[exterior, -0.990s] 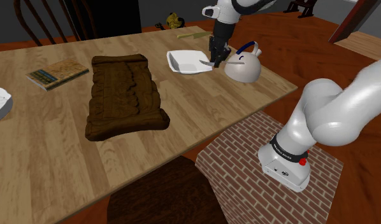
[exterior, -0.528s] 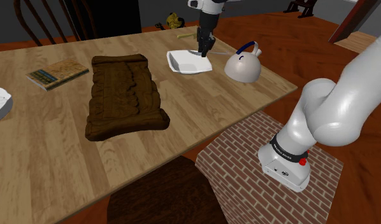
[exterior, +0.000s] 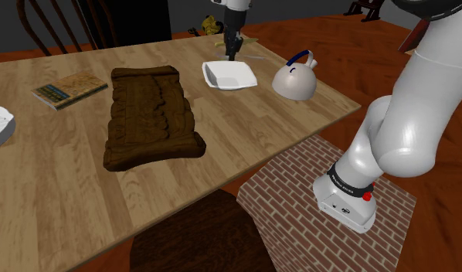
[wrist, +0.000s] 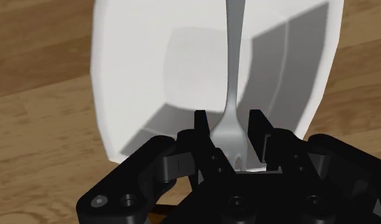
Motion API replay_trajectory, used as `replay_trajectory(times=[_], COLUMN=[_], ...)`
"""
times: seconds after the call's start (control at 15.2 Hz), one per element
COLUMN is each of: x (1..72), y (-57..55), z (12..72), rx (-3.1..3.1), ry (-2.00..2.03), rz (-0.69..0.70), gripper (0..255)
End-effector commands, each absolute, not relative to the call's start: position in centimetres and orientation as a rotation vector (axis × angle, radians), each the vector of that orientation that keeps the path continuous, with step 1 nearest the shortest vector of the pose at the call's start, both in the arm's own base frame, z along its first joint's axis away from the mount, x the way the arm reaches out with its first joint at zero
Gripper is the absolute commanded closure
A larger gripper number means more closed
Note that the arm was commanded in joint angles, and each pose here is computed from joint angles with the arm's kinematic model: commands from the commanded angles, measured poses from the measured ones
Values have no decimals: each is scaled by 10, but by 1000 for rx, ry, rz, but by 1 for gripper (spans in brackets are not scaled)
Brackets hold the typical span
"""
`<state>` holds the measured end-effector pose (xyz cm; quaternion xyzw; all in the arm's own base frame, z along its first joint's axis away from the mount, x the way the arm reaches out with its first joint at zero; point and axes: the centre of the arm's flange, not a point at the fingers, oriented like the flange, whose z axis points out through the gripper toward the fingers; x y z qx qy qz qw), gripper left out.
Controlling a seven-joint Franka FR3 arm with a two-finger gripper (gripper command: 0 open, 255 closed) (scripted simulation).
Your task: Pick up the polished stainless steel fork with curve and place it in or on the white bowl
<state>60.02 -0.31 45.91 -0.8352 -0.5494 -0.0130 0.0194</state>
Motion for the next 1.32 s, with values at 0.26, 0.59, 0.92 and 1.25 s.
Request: replay_trajectory(times=[0.26, 0.59, 0.92, 1.25], x=[604, 604, 604, 604], y=[-4, -4, -4, -4], z=[428, 402, 389, 389], rx=[-2592, -2592, -2592, -2592], ry=[-1706, -1706, -1706, -1706], rz=[-41, -41, -41, -41], gripper=[255, 255, 255, 255])
